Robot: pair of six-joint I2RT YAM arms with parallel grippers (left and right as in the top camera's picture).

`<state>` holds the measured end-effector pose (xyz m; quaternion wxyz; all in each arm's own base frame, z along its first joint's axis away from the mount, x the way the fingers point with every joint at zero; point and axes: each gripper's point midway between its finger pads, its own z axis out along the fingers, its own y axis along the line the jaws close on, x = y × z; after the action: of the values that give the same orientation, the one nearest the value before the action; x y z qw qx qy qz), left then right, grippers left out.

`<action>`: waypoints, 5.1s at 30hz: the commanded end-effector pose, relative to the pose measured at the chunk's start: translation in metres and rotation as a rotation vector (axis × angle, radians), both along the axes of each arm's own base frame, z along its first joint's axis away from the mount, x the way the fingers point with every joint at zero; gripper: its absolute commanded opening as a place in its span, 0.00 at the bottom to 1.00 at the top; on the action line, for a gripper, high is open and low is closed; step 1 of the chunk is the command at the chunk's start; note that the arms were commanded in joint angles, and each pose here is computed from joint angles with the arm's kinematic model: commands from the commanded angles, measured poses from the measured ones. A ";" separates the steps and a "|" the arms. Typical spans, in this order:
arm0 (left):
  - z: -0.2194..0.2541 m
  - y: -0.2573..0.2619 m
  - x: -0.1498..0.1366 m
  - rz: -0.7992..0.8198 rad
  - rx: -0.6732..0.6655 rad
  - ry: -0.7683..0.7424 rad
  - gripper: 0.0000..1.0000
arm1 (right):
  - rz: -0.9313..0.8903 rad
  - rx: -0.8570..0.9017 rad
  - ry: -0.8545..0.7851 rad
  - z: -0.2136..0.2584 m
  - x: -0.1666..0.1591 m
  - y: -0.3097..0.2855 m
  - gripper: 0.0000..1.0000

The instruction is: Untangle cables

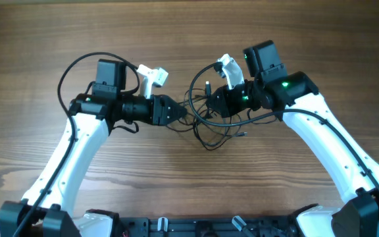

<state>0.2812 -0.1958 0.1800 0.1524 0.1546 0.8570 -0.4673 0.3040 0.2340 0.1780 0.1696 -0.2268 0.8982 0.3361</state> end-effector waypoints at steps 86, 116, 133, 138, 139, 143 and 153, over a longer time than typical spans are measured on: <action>-0.137 0.031 0.037 0.366 0.325 0.439 0.04 | -0.010 0.176 -0.242 0.054 0.038 0.025 0.04; -0.065 0.280 0.076 1.047 -0.024 0.373 0.04 | -1.670 -0.506 0.004 0.030 -0.006 -0.433 0.04; -0.075 0.134 0.078 0.618 0.148 0.301 0.04 | -1.115 -0.236 -0.101 0.038 0.052 -0.338 0.05; -0.083 0.122 0.071 0.594 0.217 0.312 0.04 | -1.522 -0.444 -0.142 0.046 0.036 -0.409 0.04; -0.084 0.122 0.069 0.592 0.219 0.319 0.04 | -1.563 -0.455 -0.221 0.059 0.042 -0.423 0.06; -0.086 0.122 0.065 0.592 0.227 0.341 0.04 | -1.703 -0.378 -0.542 0.147 0.054 -0.475 0.07; -0.087 0.124 0.065 0.599 0.241 0.340 0.04 | -1.686 -0.428 -0.260 0.112 0.026 -0.478 0.04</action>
<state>0.3456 -0.0728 0.0887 0.1057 -0.1784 0.9227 -0.3249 0.3234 -0.2642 0.3385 0.4867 0.4556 0.7274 -0.1627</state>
